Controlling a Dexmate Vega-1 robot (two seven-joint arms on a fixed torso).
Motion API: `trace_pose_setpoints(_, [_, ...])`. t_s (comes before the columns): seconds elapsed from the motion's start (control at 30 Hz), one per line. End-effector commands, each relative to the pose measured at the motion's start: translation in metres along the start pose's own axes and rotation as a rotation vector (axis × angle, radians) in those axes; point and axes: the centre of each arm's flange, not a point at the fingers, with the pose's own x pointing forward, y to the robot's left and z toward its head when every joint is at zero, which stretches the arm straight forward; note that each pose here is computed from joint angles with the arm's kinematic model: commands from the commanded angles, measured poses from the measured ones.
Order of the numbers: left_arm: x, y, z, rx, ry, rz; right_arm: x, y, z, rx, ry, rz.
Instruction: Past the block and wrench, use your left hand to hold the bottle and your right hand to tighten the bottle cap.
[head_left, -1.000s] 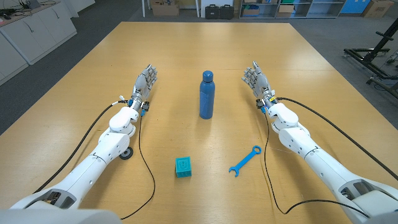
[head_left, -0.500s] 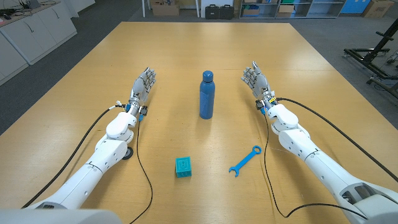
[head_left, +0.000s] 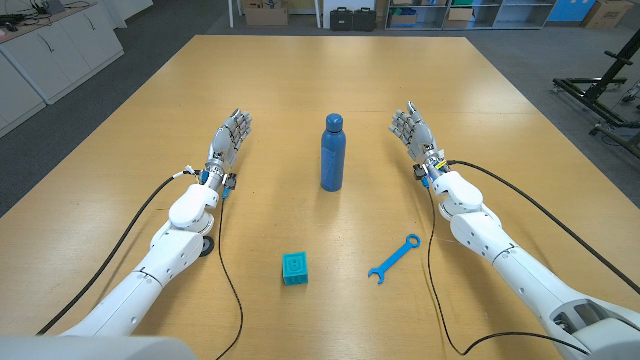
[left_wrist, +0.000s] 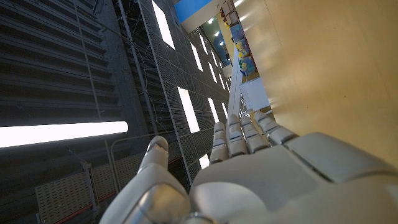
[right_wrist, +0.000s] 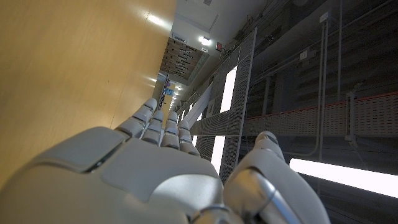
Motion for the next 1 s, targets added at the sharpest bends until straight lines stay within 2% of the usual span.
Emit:
trace_pose_setpoints(0.03, [0.001,-0.011,0.005,0.009,-0.016,-0.017,-0.005,0.003,0.008,-0.003,-0.014,0.032])
trace_pose_setpoints(0.2, [0.001,-0.012,0.009,0.013,-0.021,-0.016,-0.006,0.005,0.011,-0.019,-0.031,0.029])
trace_pose_setpoints(0.63, [0.004,-0.022,0.006,0.026,-0.027,-0.068,-0.008,0.002,0.007,-0.006,-0.045,0.006])
trace_pose_setpoints(0.83, [-0.002,-0.025,0.0,0.004,-0.031,-0.081,-0.007,0.002,0.005,-0.006,-0.04,-0.003])
trace_pose_setpoints(1.0, [-0.006,-0.023,0.0,0.031,-0.03,-0.068,-0.003,0.005,0.005,0.0,-0.042,-0.005])
